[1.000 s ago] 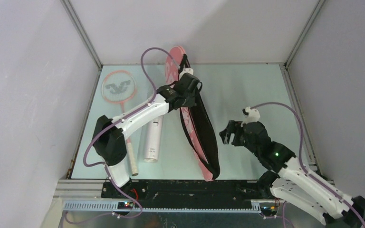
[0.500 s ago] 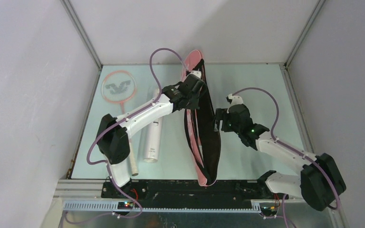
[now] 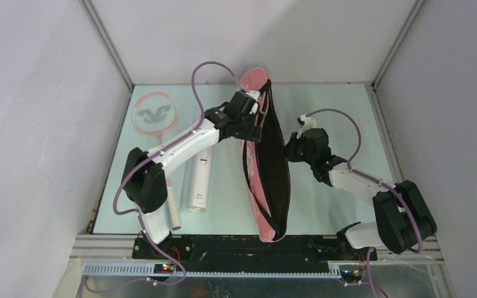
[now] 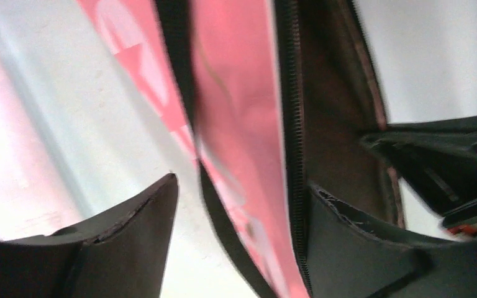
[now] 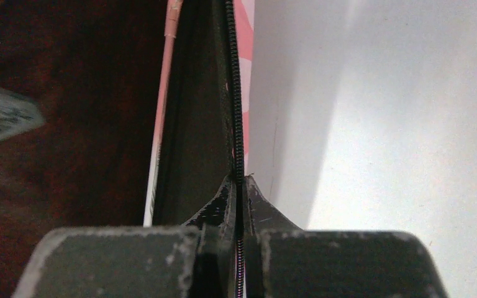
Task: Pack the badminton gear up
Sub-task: Adjust the racket bag at the center of the board, then pick up the racket from the center of the board.
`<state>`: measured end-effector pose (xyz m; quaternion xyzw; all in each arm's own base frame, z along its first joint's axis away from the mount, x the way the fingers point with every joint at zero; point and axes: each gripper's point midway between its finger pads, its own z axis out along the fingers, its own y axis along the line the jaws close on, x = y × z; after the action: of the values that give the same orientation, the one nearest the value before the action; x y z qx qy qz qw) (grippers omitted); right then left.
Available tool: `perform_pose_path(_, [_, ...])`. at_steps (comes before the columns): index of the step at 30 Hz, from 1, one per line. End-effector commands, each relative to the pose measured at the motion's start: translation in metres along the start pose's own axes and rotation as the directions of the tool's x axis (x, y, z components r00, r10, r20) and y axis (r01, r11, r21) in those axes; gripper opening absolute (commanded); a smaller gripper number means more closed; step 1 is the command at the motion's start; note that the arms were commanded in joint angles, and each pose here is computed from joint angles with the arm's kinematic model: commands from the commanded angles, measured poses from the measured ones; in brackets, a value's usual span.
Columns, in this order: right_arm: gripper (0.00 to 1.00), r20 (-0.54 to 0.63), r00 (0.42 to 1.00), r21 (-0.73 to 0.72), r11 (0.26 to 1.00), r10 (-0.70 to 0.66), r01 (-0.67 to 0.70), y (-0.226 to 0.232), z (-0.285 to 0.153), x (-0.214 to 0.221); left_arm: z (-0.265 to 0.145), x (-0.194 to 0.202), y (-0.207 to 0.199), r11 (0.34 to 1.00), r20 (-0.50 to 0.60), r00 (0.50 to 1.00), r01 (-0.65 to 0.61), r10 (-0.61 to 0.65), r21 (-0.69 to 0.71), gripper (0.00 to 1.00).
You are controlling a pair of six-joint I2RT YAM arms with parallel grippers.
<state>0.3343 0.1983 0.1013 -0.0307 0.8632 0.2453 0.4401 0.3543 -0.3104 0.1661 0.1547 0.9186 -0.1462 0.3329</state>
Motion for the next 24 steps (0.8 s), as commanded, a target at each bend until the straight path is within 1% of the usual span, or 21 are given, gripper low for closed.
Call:
perform_pose_path(1, [0.0,0.041,0.999,-0.049,0.999,0.008,-0.006,0.008,0.001,-0.02,-0.044,-0.018,0.046,0.996,0.068,0.996,0.057,-0.052,-0.064,0.78])
perform_pose_path(2, [0.0,0.035,0.999,-0.057,0.998,0.002,0.0,0.01,0.0,-0.019,-0.06,-0.024,0.052,0.995,0.106,0.992,0.072,-0.064,-0.072,0.84])
perform_pose_path(3, [0.0,0.035,0.999,-0.066,0.998,-0.013,0.015,0.012,-0.002,-0.019,-0.066,-0.02,0.067,0.99,0.114,0.99,0.091,-0.078,-0.112,0.86])
perform_pose_path(4, [0.0,0.031,0.999,-0.08,0.997,-0.018,0.02,0.015,-0.004,-0.019,-0.087,-0.027,0.071,0.987,0.162,0.982,0.116,-0.097,-0.112,0.88])
perform_pose_path(5, [0.0,0.039,0.999,-0.088,0.996,-0.022,0.025,0.016,-0.006,-0.021,-0.093,-0.022,0.084,0.98,0.171,0.978,0.14,-0.115,-0.142,0.93])
perform_pose_path(6, [0.0,0.039,0.999,-0.098,0.995,-0.025,0.029,0.019,-0.007,-0.022,-0.111,-0.026,0.09,0.974,0.22,0.965,0.173,-0.139,-0.144,0.98])
perform_pose_path(7, [0.0,0.048,0.998,-0.107,0.994,-0.032,0.037,0.021,-0.009,-0.025,-0.115,-0.018,0.113,0.951,0.236,0.957,0.219,-0.166,-0.218,0.99])
perform_pose_path(8, [0.0,0.05,0.998,-0.111,0.993,-0.033,0.038,0.022,-0.01,-0.026,-0.13,-0.019,0.131,0.919,0.295,0.933,0.288,-0.206,-0.269,0.99])
perform_pose_path(9, [0.0,0.051,0.998,-0.116,0.992,-0.035,0.041,0.022,-0.011,-0.026,-0.131,-0.004,0.157,0.878,0.289,0.924,0.342,-0.25,-0.335,1.0])
perform_pose_path(10, [0.0,0.041,0.999,-0.116,0.993,-0.03,0.035,0.021,-0.011,-0.024,-0.139,0.001,0.173,0.828,0.329,0.891,0.426,-0.313,-0.364,1.0])
perform_pose_path(11, [0.0,0.033,0.999,-0.112,0.993,-0.026,0.03,0.018,-0.01,-0.022,-0.14,0.022,0.2,0.767,0.317,0.871,0.483,-0.374,-0.422,1.0])
perform_pose_path(12, [0.0,0.013,1.0,-0.109,0.994,-0.019,0.02,0.014,-0.008,-0.018,-0.143,0.028,0.208,0.729,0.343,0.839,0.54,-0.423,-0.42,1.0])
perform_pose_path(13, [0.0,0.002,1.0,-0.108,0.994,-0.014,0.014,0.012,-0.007,-0.016,-0.141,0.045,0.228,0.679,0.351,0.816,0.577,-0.459,-0.454,1.0])
perform_pose_path(15, [0.0,-0.027,1.0,-0.13,0.992,-0.006,0.002,0.011,-0.003,-0.009,-0.136,0.059,0.247,0.635,0.386,0.774,0.633,-0.502,-0.443,1.0])
perform_pose_path(16, [0.0,-0.035,0.999,-0.131,0.991,0.0,-0.005,0.009,-0.001,-0.007,-0.13,0.06,0.248,0.641,0.381,0.759,0.651,-0.528,-0.408,1.0])
perform_pose_path(18, [0.0,-0.049,0.999,-0.151,0.988,0.005,-0.013,0.01,0.002,-0.004,-0.121,0.079,0.272,0.593,0.379,0.736,0.676,-0.56,-0.436,1.0])
perform_pose_path(20, [0.0,-0.055,0.998,-0.165,0.986,0.009,-0.018,0.012,0.004,-0.002,-0.109,0.095,0.291,0.558,0.361,0.735,0.673,-0.573,-0.485,1.0])
perform_pose_path(21, [0.0,-0.055,0.998,-0.175,0.984,0.008,-0.018,0.013,0.004,-0.002,-0.099,0.104,0.298,0.551,0.329,0.741,0.661,-0.586,-0.509,1.0])
perform_pose_path(22, [0.0,-0.057,0.998,-0.178,0.984,0.008,-0.019,0.014,0.005,-0.002,-0.092,0.108,0.303,0.55,0.317,0.734,0.667,-0.601,-0.502,1.0])
perform_pose_path(23, [0.0,-0.058,0.998,-0.19,0.982,0.007,-0.018,0.016,0.004,-0.002,-0.083,0.118,0.31,0.534,0.289,0.727,0.666,-0.623,-0.521,1.0])
perform_pose_path(24, [0.0,-0.056,0.998,-0.198,0.98,0.004,-0.015,0.018,0.003,-0.003,-0.081,0.123,0.321,0.508,0.293,0.713,0.674,-0.637,-0.537,1.0])
